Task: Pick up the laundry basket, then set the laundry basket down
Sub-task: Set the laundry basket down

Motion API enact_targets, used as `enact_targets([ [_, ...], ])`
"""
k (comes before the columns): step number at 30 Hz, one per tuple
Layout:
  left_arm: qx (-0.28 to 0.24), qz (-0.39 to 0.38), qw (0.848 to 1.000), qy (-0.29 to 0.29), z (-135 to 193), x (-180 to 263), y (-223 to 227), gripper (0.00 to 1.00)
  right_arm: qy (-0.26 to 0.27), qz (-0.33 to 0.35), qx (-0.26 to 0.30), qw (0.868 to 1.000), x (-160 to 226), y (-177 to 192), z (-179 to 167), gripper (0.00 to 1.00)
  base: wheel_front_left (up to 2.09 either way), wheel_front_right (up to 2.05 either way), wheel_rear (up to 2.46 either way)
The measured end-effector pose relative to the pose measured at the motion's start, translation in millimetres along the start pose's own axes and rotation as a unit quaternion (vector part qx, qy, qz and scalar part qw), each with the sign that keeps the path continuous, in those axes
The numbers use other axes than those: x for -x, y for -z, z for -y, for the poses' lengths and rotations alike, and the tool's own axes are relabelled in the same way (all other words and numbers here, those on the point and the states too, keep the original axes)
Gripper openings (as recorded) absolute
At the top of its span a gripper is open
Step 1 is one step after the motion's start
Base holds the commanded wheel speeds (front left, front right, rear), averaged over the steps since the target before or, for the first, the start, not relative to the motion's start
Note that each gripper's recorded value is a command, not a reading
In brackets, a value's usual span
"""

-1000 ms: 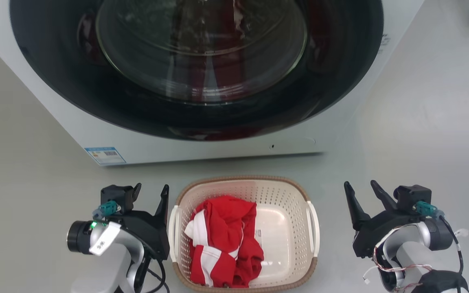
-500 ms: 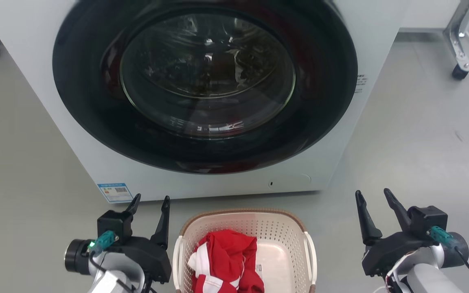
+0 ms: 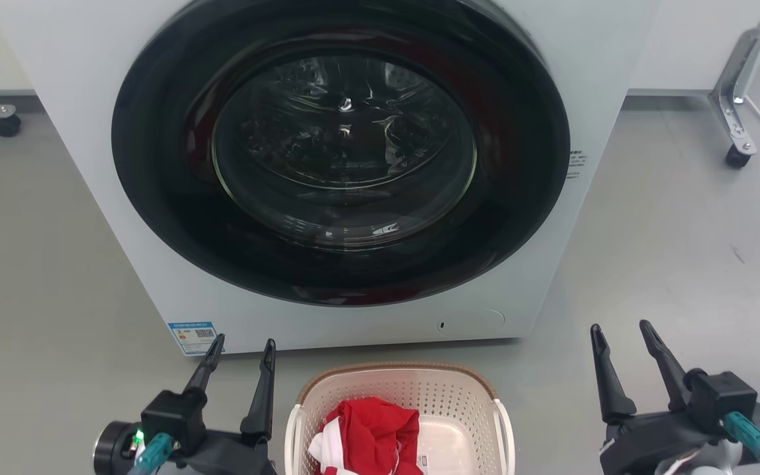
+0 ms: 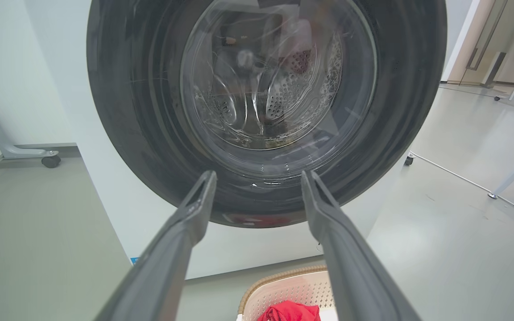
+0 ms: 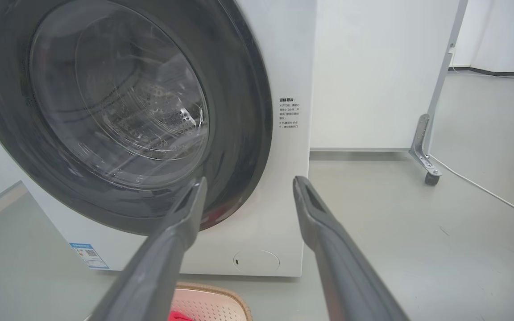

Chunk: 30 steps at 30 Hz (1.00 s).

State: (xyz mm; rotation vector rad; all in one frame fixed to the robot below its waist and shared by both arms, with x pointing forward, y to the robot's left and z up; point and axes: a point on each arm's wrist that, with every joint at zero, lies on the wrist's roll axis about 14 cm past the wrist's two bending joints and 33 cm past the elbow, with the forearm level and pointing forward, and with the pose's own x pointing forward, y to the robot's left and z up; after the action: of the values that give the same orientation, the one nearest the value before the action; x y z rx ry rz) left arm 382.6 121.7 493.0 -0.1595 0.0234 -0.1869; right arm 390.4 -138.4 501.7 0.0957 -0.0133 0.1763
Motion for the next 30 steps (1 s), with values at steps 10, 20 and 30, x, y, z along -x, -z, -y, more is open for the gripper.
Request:
enact_targets([
  [10, 0.010, 0.029, 0.999, -0.009, 0.8, 23.5, -14.0, 1.00, 0.009, 0.028, 0.004, 1.000, 21.8, -14.6, 1.5, 1.00, 0.00, 0.00, 0.00],
  [20, 0.015, 0.035, 0.999, -0.036, -12.3, 40.2, -15.2, 1.00, 0.030, 0.031, 0.000, 0.999, 37.9, -14.1, 8.6, 1.00, 0.00, 0.00, 0.00],
  [30, 0.008, 0.029, 0.998, -0.052, -16.9, 43.1, -16.7, 1.00, 0.047, 0.037, 0.011, 0.998, 43.8, -16.2, 14.9, 1.00, 0.00, 0.00, 0.00],
])
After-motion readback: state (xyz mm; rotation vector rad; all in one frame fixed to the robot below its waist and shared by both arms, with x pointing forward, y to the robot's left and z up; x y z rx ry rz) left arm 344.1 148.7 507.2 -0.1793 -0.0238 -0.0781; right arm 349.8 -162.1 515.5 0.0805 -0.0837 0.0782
